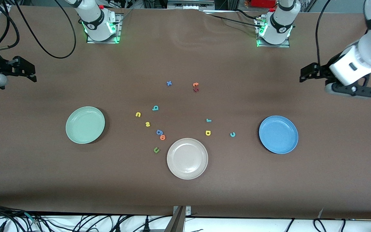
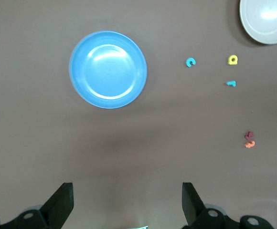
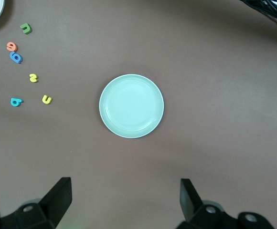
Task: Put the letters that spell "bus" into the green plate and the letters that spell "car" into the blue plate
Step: 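Grasp the teal c with the left gripper while the right gripper reaches letters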
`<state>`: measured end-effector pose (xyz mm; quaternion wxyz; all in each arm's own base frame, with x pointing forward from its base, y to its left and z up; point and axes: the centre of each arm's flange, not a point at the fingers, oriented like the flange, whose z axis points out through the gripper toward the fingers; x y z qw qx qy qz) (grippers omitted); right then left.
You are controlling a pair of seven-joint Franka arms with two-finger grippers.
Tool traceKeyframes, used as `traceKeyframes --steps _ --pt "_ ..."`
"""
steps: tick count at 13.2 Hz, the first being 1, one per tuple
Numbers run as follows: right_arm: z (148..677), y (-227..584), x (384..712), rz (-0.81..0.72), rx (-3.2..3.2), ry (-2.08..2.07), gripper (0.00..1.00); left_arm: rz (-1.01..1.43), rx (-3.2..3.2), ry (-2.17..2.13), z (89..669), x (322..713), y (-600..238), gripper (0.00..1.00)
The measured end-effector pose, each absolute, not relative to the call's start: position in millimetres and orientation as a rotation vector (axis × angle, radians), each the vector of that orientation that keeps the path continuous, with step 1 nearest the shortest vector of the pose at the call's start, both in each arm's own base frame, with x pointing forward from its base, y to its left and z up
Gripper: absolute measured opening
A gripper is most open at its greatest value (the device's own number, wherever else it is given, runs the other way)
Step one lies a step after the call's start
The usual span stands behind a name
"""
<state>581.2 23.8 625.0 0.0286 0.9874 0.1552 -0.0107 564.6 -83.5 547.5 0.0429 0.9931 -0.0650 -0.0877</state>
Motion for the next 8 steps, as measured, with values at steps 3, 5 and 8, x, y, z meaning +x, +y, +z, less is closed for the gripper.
traceKeyframes --steps 3,5,8 --pt "624 24 582 -0.031 3.046 0.479 1.00 -0.217 3.029 -0.304 493 593 -136 1.00" --pt "622 26 587 0.002 3.044 0.483 1.00 -0.179 3.020 -0.349 440 615 -166 1.00" --pt "601 27 598 -0.027 3.044 0.486 1.00 -0.173 3.005 -0.427 349 630 -215 1.00"
